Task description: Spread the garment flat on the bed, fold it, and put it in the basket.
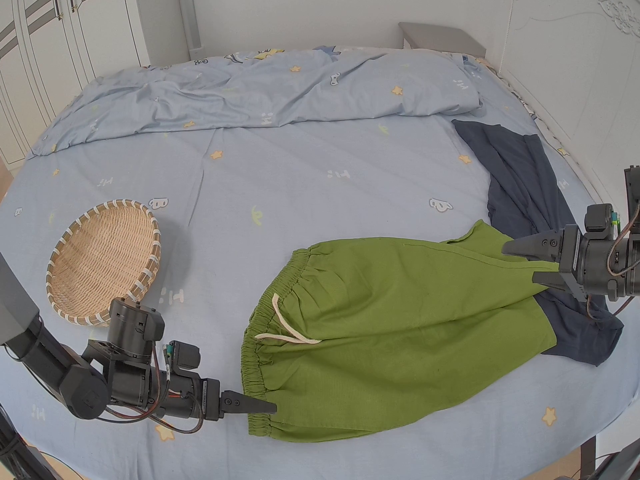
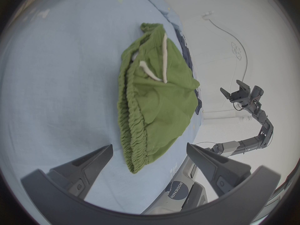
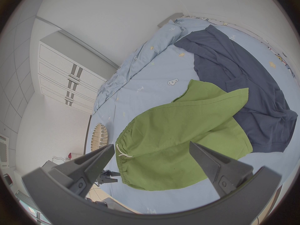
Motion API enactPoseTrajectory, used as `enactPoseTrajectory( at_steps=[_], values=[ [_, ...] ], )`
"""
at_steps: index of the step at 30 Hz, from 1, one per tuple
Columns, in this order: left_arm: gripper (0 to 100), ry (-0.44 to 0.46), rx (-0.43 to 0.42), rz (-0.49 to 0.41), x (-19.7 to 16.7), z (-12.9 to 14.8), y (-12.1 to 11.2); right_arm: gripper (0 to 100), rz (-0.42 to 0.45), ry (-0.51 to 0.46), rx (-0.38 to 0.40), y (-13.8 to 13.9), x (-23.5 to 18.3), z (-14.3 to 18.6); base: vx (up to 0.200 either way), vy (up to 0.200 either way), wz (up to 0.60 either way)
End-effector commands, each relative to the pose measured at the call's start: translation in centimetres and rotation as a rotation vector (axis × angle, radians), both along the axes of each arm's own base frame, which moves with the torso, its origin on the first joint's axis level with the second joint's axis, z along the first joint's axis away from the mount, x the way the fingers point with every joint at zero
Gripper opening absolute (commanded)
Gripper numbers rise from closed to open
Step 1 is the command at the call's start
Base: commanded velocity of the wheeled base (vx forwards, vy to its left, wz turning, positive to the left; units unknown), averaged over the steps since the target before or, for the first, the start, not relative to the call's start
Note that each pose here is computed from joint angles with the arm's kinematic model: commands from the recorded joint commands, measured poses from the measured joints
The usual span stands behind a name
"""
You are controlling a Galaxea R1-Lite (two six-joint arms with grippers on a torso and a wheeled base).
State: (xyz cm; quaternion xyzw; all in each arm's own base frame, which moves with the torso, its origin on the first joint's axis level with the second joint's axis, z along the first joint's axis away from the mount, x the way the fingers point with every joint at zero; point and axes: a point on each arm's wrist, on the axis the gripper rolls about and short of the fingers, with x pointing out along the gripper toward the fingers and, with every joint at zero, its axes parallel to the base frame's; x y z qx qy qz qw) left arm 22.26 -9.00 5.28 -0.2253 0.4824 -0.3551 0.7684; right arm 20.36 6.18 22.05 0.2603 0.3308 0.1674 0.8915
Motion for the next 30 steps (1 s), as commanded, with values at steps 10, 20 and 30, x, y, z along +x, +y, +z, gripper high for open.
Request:
enactPoseTrajectory(
  at_steps=[10,20,30],
  values=[
    [100,0.057,0.013,-0.045,0.5,-2.1,-1.5,100,0.007,-0.001,0.002,0.1,-0.2,0.0,0.000,0.000,0.00],
    [0,0.069,-0.039,-0.003,0.9,-2.1,-2.2,100,0.005,0.002,0.001,0.1,-0.2,-0.1,0.000,0.000,0.00],
    [0,0.108,-0.076,0.088,0.8,-1.5,-0.5,100,0.009,0.015,-0.002,0.2,-0.1,-0.4,0.000,0.000,0.00]
  ],
)
